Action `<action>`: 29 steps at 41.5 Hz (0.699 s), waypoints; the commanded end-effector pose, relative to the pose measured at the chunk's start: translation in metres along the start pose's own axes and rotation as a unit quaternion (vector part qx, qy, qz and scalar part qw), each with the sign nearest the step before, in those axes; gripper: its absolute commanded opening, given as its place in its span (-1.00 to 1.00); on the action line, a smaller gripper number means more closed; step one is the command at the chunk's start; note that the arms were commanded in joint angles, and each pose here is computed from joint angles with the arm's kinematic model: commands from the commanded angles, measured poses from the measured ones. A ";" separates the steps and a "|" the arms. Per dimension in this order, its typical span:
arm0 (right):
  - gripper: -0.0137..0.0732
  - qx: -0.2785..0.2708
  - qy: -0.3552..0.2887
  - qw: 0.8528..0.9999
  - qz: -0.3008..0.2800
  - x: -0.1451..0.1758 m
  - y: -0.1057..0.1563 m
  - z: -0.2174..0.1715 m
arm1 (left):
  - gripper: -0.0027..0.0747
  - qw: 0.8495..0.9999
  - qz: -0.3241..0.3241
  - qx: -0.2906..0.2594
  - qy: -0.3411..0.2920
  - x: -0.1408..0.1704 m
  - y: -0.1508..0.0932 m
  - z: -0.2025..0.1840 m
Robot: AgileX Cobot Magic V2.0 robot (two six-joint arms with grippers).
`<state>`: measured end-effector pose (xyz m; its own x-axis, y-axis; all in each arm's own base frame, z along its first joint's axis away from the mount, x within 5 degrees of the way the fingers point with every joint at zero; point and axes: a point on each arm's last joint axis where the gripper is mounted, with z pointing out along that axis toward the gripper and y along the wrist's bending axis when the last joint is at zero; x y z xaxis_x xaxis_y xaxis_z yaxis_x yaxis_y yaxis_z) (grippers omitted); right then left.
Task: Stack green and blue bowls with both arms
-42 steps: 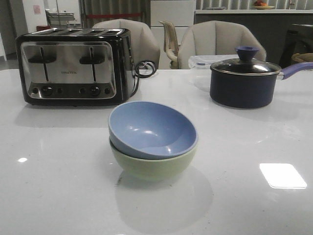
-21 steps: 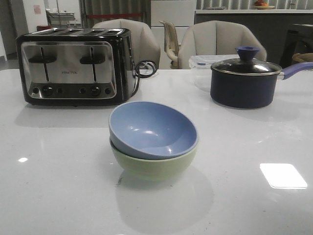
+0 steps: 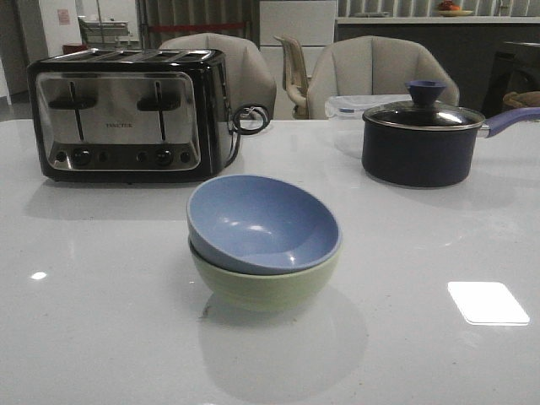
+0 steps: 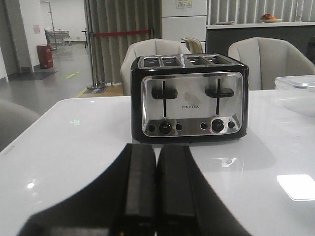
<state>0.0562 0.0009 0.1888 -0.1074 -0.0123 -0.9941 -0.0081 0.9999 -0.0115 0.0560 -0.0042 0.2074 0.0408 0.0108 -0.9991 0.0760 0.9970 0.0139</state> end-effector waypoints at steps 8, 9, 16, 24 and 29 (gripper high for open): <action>-0.60 0.015 -0.119 0.993 -0.002 -0.021 -0.002 -0.004 | -0.68 0.999 -0.008 0.005 -0.048 -0.007 -0.001 -0.001; -0.60 0.015 -0.121 0.993 -0.002 -0.021 -0.002 -0.004 | -0.68 0.999 -0.008 0.005 -0.048 -0.007 -0.001 -0.001; -0.60 0.015 -0.123 0.992 -0.001 -0.022 -0.002 -0.004 | -0.68 0.999 -0.008 0.005 -0.048 -0.007 -0.001 -0.001; -0.60 0.015 -0.123 0.992 -0.001 -0.022 -0.002 -0.004 | -0.68 0.999 -0.008 0.005 -0.048 -0.007 -0.001 -0.001; -0.60 0.015 -0.123 0.992 -0.001 -0.022 -0.002 -0.004 | -0.68 0.999 -0.008 0.005 -0.048 -0.007 -0.001 -0.001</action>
<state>0.0569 0.0000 0.1992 0.0174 -0.0115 -0.9998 0.0035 0.9999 -0.0114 0.0560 -0.0042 0.2074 0.0408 0.0108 -0.9991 0.0760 0.9970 0.0139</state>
